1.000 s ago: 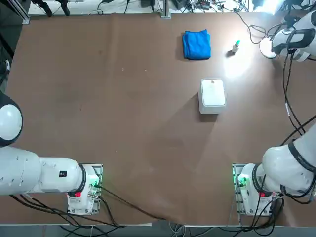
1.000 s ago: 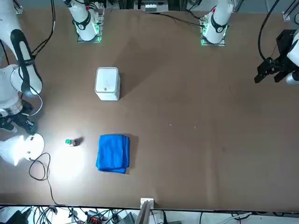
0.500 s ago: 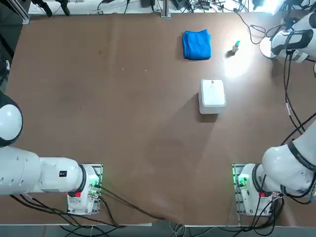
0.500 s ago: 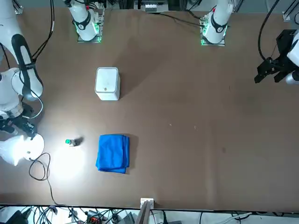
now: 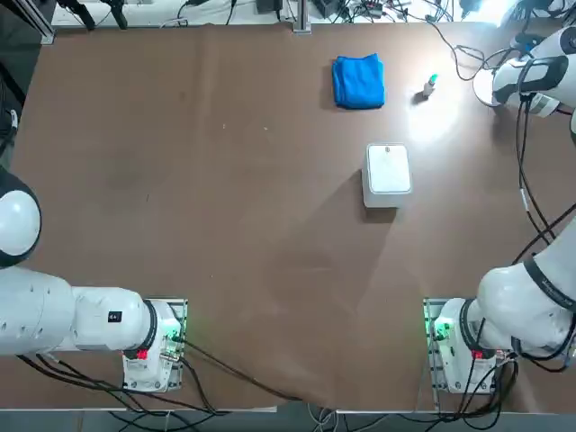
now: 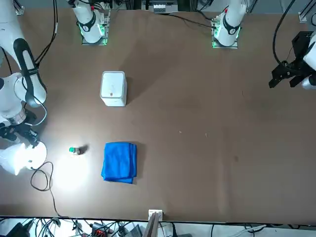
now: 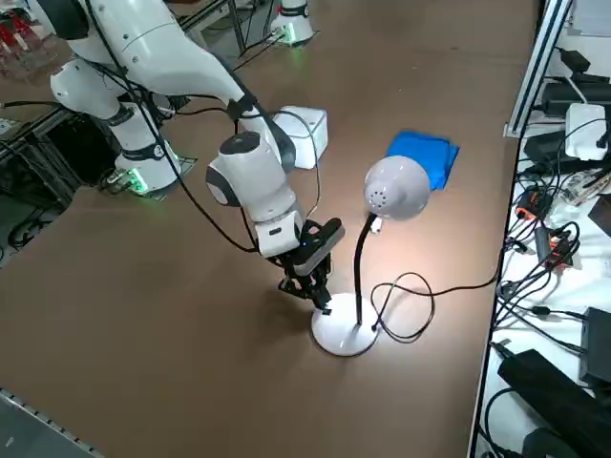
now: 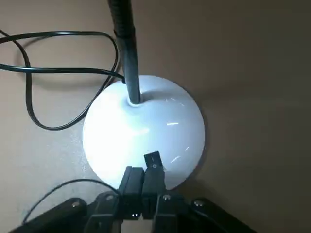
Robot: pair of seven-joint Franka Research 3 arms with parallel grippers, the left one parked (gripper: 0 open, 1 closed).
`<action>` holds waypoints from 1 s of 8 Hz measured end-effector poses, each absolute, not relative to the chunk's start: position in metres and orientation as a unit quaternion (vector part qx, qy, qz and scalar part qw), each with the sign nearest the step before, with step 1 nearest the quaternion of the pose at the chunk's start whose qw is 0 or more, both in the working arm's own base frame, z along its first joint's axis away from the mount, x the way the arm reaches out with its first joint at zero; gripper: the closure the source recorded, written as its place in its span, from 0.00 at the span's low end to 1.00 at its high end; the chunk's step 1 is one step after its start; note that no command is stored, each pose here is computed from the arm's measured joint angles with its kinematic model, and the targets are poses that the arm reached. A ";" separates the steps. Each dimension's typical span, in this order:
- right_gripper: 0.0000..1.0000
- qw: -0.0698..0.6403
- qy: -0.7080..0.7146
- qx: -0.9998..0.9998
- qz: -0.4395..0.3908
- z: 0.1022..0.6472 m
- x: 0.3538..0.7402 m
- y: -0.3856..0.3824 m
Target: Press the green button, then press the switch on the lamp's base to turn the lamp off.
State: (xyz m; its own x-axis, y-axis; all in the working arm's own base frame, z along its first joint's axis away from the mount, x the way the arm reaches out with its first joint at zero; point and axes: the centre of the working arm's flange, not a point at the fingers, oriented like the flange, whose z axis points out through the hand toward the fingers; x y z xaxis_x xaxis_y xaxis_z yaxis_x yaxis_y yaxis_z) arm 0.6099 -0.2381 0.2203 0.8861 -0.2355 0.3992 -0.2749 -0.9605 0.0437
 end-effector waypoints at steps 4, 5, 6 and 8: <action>0.99 0.052 -0.132 0.968 0.208 0.207 0.609 -0.239; 0.99 0.052 -0.132 0.968 0.208 0.207 0.609 -0.239; 0.99 0.052 -0.132 0.968 0.208 0.207 0.609 -0.239; 0.99 0.052 -0.132 0.967 0.209 0.208 0.610 -0.239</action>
